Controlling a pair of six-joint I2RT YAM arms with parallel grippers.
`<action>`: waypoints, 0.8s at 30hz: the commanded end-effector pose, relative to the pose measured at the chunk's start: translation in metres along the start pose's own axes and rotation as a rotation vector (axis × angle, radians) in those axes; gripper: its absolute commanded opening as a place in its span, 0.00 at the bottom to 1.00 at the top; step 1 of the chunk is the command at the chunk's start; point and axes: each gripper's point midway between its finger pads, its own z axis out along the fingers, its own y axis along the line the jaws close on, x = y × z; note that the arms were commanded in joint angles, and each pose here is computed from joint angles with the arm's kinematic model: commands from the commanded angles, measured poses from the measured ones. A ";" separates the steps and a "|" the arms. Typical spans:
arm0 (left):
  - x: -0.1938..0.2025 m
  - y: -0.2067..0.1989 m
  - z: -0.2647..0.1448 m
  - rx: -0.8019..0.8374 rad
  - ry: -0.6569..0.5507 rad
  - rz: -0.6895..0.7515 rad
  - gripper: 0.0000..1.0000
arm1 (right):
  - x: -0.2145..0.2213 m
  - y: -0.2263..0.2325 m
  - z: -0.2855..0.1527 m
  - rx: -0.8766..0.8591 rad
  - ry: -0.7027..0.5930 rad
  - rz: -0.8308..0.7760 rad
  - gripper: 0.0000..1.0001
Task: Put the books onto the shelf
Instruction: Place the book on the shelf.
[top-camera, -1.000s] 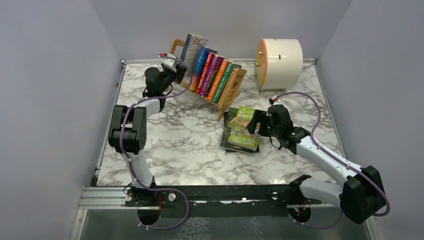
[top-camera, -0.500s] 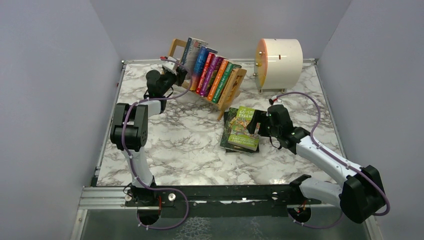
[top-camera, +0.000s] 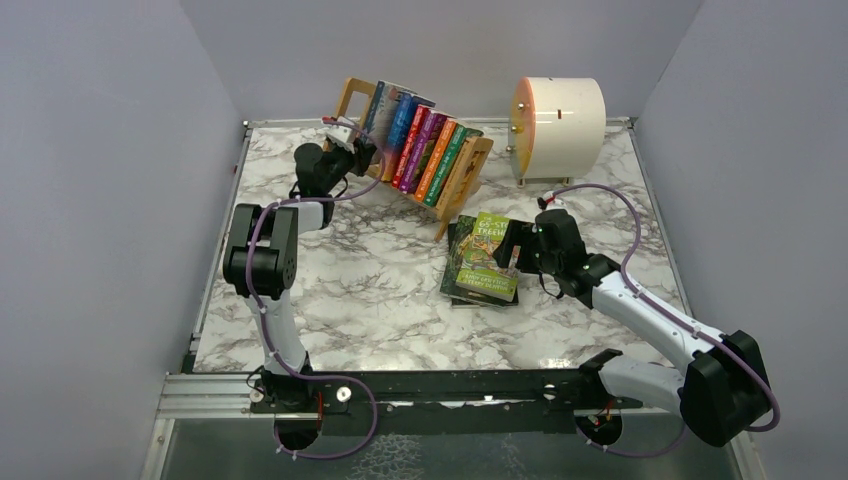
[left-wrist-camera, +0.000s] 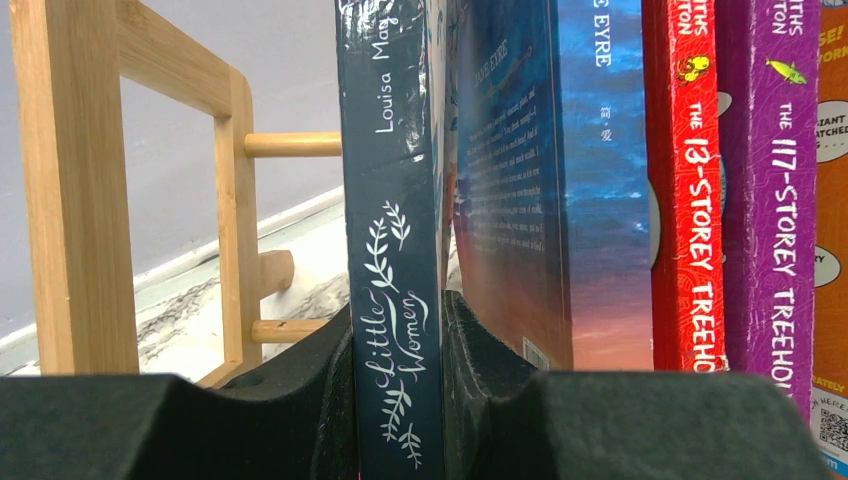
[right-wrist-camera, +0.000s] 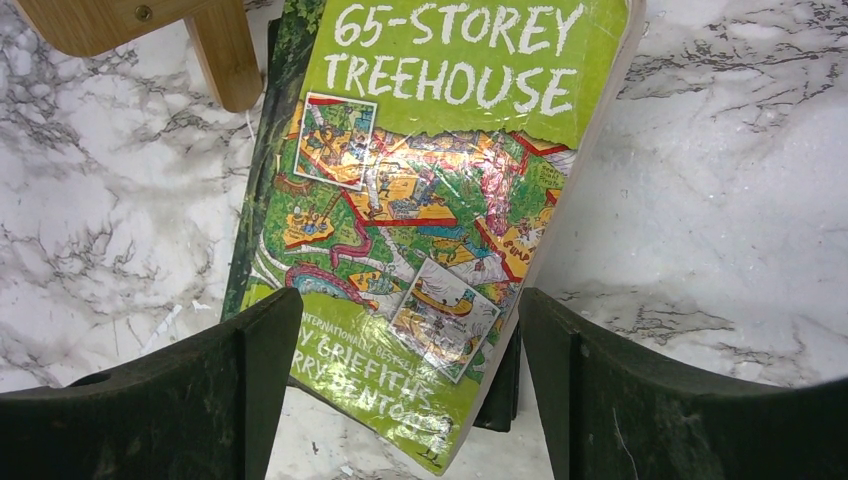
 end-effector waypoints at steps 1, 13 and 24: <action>-0.022 -0.004 0.004 0.038 -0.097 0.043 0.00 | 0.004 0.001 -0.001 -0.008 0.015 0.000 0.79; -0.001 -0.004 0.009 0.055 -0.067 0.030 0.00 | 0.002 0.002 0.002 -0.006 0.021 -0.002 0.79; 0.013 -0.003 0.014 0.067 -0.049 0.005 0.00 | 0.005 0.000 0.004 0.007 0.030 -0.001 0.79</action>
